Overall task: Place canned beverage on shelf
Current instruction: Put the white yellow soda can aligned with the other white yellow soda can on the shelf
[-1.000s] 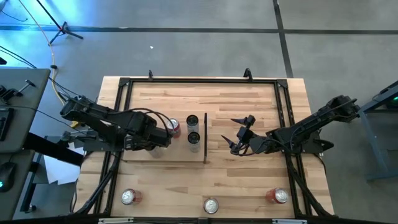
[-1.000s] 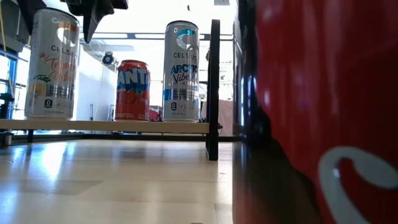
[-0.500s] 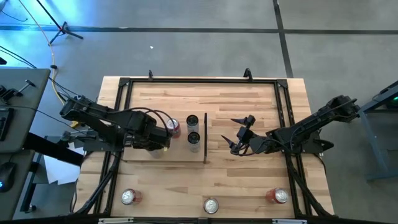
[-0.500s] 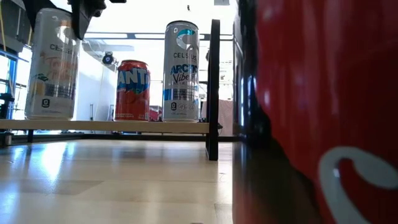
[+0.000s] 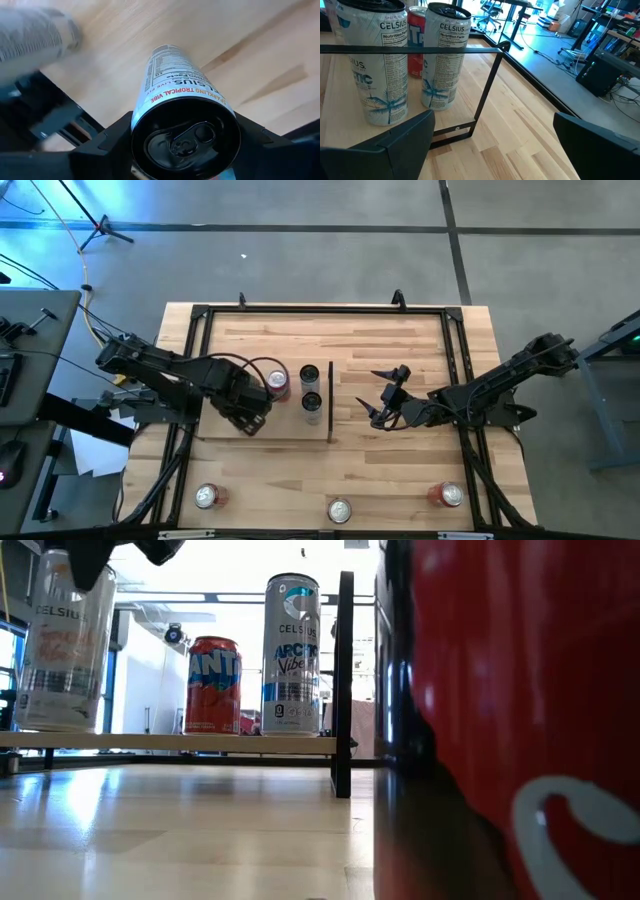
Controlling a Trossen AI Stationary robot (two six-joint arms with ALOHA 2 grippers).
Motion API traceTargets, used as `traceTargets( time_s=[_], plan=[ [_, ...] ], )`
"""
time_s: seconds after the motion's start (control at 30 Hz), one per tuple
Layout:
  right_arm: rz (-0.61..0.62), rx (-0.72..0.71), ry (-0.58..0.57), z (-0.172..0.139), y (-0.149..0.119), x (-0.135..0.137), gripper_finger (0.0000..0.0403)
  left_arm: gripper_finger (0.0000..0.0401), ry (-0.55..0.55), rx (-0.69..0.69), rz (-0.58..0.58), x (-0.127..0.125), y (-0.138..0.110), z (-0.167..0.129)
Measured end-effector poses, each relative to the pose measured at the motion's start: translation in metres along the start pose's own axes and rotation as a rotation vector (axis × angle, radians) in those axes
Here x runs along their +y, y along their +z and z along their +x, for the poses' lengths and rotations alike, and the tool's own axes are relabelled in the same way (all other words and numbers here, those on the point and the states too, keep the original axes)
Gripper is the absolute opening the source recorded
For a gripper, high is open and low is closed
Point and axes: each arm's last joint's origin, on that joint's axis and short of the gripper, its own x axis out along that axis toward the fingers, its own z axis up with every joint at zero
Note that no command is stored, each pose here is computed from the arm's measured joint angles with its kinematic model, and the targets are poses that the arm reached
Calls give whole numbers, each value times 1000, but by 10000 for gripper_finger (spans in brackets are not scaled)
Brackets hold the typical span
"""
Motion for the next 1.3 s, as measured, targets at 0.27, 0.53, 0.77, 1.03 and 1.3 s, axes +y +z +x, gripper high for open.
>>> traceTargets(
  time_s=[0.27, 0.53, 0.77, 1.03, 1.3],
  plan=[
    [0, 0, 0, 0, 0, 0, 393, 214, 65, 19, 68, 5, -4, 0],
    [0, 0, 0, 0, 0, 0, 393, 215, 88, -28, 111, 3, -21, 1],
    [0, 0, 0, 0, 0, 0, 393, 219, 69, -47, 50, 2, -38, -2],
    [0, 0, 0, 0, 0, 0, 393, 220, 60, -55, -52, 14, -55, 1],
    [0, 0, 0, 0, 0, 0, 393, 221, 59, -57, -70, 36, -65, 7]
  ],
)
